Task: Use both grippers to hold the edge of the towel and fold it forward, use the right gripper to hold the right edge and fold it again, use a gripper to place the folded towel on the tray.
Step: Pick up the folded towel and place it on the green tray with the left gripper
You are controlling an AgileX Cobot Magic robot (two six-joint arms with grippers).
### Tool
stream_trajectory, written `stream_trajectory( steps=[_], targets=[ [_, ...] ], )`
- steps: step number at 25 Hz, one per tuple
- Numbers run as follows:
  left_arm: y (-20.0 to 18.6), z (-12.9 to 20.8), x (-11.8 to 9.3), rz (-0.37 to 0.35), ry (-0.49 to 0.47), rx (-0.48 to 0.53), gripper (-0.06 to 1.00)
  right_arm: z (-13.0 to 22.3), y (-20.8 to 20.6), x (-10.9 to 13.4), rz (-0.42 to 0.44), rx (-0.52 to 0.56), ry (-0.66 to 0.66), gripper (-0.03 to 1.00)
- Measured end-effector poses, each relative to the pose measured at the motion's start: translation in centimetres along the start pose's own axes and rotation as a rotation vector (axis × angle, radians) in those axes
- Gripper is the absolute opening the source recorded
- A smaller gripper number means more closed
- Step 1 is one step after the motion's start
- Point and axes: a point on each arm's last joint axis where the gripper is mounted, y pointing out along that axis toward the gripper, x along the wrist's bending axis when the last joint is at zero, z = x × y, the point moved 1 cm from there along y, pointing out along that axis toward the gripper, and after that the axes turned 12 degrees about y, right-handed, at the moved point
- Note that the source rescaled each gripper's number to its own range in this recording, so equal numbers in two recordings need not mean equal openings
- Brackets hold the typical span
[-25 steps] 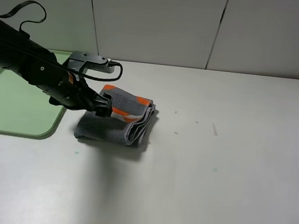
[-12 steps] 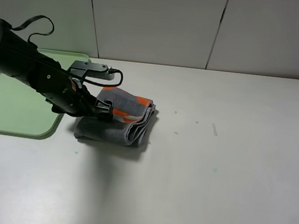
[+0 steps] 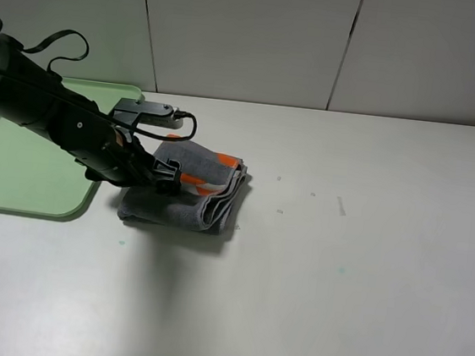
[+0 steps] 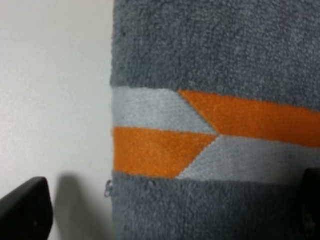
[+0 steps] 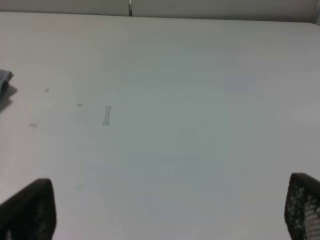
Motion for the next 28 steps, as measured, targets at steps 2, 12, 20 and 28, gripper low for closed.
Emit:
stream_trajectory(
  steps=[2, 12, 20, 28],
  targets=[
    [0.00, 0.00, 0.00, 0.000, -0.003, 0.000, 0.91, 0.00, 0.00, 0.00, 0.000, 0.000, 0.000, 1.00],
    [0.00, -0.11, 0.00, 0.000, -0.006, -0.008, 0.51, 0.00, 0.00, 0.00, 0.000, 0.000, 0.000, 1.00],
    [0.00, -0.13, 0.00, 0.000, -0.006, -0.010, 0.12, 0.00, 0.00, 0.00, 0.000, 0.000, 0.000, 1.00],
    [0.00, -0.13, 0.00, 0.000, -0.006, -0.011, 0.10, 0.00, 0.00, 0.00, 0.000, 0.000, 0.000, 1.00]
  ],
)
